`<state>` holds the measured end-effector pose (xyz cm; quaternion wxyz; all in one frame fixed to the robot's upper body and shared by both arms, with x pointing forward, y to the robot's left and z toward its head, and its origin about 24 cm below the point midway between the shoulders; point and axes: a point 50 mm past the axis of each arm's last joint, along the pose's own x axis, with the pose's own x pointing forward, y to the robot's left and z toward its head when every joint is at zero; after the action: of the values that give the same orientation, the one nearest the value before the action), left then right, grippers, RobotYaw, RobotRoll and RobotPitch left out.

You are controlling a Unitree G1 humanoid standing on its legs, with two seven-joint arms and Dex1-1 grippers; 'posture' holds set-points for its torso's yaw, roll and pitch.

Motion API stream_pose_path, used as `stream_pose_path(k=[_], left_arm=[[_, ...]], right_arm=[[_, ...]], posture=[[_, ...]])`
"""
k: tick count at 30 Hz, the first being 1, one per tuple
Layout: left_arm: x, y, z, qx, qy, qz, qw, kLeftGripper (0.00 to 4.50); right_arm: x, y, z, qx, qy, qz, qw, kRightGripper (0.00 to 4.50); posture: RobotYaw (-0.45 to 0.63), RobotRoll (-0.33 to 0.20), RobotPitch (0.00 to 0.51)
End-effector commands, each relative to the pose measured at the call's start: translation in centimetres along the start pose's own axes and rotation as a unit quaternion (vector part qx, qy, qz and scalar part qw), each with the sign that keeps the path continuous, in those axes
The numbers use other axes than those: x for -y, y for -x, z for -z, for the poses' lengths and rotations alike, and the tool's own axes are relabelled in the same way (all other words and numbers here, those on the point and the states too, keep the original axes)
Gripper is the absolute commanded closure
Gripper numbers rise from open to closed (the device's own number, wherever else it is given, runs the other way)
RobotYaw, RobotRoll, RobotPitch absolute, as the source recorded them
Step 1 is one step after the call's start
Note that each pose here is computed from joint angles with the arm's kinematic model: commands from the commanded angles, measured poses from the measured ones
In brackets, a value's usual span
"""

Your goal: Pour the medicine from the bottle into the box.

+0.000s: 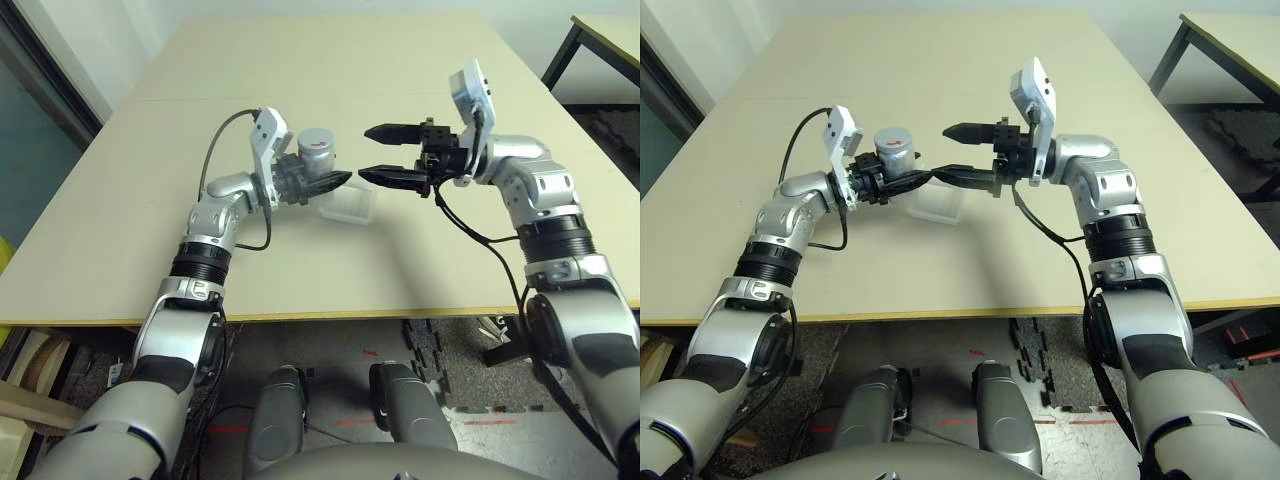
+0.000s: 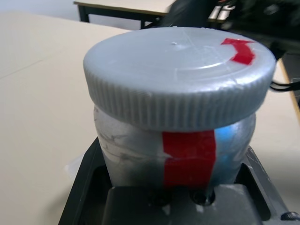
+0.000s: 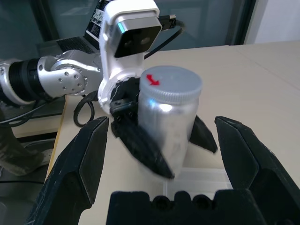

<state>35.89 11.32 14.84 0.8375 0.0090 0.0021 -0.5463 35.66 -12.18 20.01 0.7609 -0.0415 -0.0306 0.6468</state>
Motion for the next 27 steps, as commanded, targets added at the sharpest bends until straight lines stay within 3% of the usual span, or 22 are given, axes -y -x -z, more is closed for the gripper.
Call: stream_pose_path(k=[1, 26, 27], left_arm=[[0.6, -0.7, -0.5, -0.003, -0.011, 0.024, 1.000, 1.78], [1.5, -1.2, 0.2, -0.008, -0.006, 0.041, 0.999, 1.78], [1.5, -1.2, 0.2, -0.009, -0.006, 0.041, 0.999, 1.78]], right_arm=[[0.1, -1.1, -0.2, -0.005, 0.011, -0.016, 1.000, 0.00], [0.9, -3.2, -0.5, 0.011, -0.005, -0.039, 0.999, 0.00], [1.0, -3.2, -0.5, 0.012, -0.006, -0.039, 0.999, 0.17]], posture=[[-0.14, 0.000, 0.071], [-0.14, 0.000, 0.080], [-0.14, 0.000, 0.080]])
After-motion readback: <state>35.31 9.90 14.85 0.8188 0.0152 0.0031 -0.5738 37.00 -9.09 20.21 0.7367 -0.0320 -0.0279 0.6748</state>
